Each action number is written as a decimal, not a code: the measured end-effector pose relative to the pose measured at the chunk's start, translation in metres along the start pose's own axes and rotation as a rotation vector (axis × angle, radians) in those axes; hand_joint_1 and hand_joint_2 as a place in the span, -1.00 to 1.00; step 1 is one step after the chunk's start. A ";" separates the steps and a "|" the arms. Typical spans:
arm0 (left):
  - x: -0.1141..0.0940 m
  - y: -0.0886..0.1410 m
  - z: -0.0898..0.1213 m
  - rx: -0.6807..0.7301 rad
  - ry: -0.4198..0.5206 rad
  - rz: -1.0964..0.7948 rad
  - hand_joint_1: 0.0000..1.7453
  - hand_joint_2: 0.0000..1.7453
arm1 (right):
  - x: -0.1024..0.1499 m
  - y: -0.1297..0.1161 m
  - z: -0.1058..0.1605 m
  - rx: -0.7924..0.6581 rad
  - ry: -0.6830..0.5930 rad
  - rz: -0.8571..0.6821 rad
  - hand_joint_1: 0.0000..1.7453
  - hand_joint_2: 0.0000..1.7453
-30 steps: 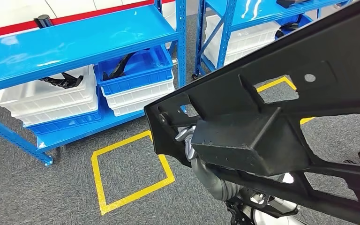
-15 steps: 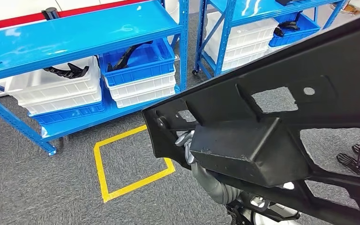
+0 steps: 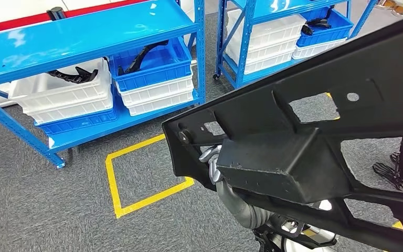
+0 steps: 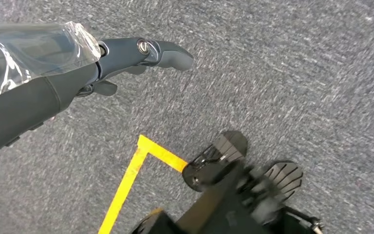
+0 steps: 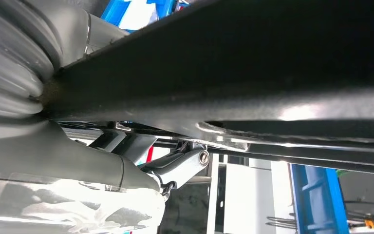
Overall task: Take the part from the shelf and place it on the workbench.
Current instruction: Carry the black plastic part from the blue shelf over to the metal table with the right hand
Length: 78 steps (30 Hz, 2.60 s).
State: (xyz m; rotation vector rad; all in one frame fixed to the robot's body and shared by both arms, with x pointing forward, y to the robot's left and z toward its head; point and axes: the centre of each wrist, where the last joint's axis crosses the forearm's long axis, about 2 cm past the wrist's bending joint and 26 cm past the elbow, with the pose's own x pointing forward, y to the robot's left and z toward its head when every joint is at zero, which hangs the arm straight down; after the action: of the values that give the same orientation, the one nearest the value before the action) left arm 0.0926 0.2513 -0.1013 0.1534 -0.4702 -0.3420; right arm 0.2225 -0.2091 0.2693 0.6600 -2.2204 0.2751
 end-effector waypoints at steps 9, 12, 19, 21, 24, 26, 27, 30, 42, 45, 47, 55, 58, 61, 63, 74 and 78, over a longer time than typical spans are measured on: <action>-0.002 -0.001 0.001 0.001 0.008 0.000 -1.00 1.00 | -0.001 0.000 0.002 0.001 0.013 -0.022 1.00 1.00; -0.004 -0.002 0.001 -0.001 0.015 -0.002 -1.00 1.00 | -0.001 0.000 0.004 -0.001 0.020 -0.025 1.00 1.00; -0.007 -0.002 0.002 -0.008 0.028 0.005 -1.00 1.00 | 0.000 0.000 0.003 0.007 0.033 -0.012 1.00 1.00; -0.011 -0.003 0.003 -0.016 0.040 0.013 -1.00 1.00 | 0.001 0.000 0.000 0.018 0.038 0.004 1.00 1.00; -0.016 -0.006 0.005 -0.038 0.050 0.021 -1.00 1.00 | 0.003 0.002 -0.007 0.028 0.045 0.035 1.00 1.00; -0.015 -0.006 0.005 -0.052 0.047 0.019 -1.00 1.00 | 0.003 0.005 -0.010 0.031 0.052 0.056 1.00 1.00; -0.015 -0.006 0.005 -0.058 0.048 0.017 -1.00 1.00 | 0.004 0.007 -0.012 0.033 0.052 0.062 1.00 1.00; -0.019 -0.008 0.006 -0.070 0.054 0.014 -1.00 1.00 | 0.005 0.012 -0.016 0.043 0.045 0.065 1.00 1.00; -0.014 -0.012 0.006 -0.079 0.024 0.018 -1.00 1.00 | 0.004 0.023 -0.018 0.084 0.036 0.030 1.00 1.00; -0.013 -0.012 0.006 -0.079 0.026 0.021 -1.00 1.00 | 0.004 0.023 -0.018 0.090 0.028 0.022 1.00 1.00; -0.014 -0.012 0.006 -0.079 0.032 0.023 -1.00 1.00 | 0.004 0.024 -0.018 0.091 0.022 0.021 1.00 1.00; -0.016 -0.012 0.007 -0.086 0.057 0.034 -1.00 1.00 | 0.003 0.026 -0.015 0.093 0.014 0.015 1.00 1.00; -0.015 -0.012 0.006 -0.089 0.062 0.035 -1.00 1.00 | 0.003 0.027 -0.014 0.094 0.014 0.017 1.00 1.00; -0.019 -0.014 0.008 -0.092 0.069 0.034 -1.00 1.00 | 0.003 0.027 -0.015 0.099 0.008 0.022 1.00 1.00; -0.019 -0.014 0.008 -0.092 0.061 0.035 -1.00 1.00 | 0.003 0.027 -0.015 0.103 0.006 0.026 1.00 1.00; -0.015 -0.015 0.007 -0.079 0.027 0.036 -1.00 1.00 | 0.004 0.028 -0.014 0.110 0.005 0.024 1.00 1.00; -0.013 -0.016 0.007 -0.081 0.025 0.037 -1.00 1.00 | 0.004 0.028 -0.015 0.113 0.001 0.023 1.00 1.00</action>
State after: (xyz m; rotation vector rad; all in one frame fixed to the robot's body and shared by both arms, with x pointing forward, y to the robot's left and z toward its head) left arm 0.0736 0.2410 -0.1043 0.0703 -0.4338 -0.3224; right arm 0.2143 -0.1813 0.2829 0.6947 -2.2254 0.4153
